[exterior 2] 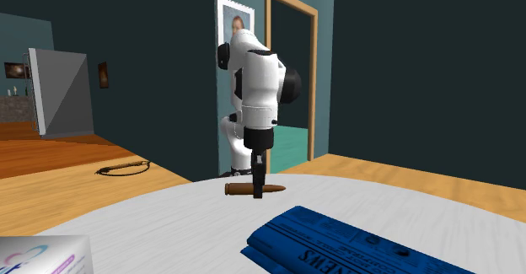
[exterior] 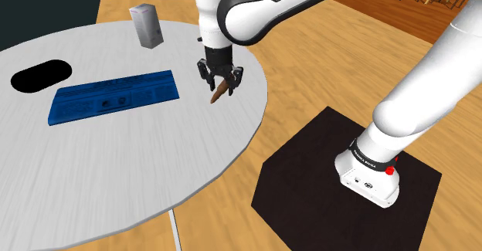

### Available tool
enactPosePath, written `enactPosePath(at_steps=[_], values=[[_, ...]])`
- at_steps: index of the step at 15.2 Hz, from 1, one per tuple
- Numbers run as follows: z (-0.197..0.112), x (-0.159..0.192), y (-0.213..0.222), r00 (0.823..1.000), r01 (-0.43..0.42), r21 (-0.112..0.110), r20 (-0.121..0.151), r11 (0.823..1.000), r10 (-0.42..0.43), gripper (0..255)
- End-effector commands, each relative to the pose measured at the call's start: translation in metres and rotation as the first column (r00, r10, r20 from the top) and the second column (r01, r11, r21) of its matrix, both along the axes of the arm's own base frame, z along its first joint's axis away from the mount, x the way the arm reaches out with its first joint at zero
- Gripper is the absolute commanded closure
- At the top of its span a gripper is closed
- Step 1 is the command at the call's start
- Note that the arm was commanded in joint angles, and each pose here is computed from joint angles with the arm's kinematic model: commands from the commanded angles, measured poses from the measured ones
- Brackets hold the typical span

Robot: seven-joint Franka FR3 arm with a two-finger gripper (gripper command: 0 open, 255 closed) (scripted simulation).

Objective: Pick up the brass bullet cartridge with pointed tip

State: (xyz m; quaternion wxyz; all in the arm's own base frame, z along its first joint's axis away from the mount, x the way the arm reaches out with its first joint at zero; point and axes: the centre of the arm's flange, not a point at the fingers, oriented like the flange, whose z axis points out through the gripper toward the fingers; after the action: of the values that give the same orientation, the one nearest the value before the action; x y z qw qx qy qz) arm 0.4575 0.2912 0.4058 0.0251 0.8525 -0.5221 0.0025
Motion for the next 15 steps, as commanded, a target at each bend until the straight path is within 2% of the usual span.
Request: enactPosePath(at_steps=[1,9,15], values=[[-0.001,0.000,0.000,1.000,0.000,0.000,0.000,1.000,0.000,255],[-0.001,0.000,0.000,1.000,0.000,0.000,0.000,1.000,0.000,255],[0.030,0.000,0.000,1.000,0.000,0.000,0.000,1.000,0.000,255]])
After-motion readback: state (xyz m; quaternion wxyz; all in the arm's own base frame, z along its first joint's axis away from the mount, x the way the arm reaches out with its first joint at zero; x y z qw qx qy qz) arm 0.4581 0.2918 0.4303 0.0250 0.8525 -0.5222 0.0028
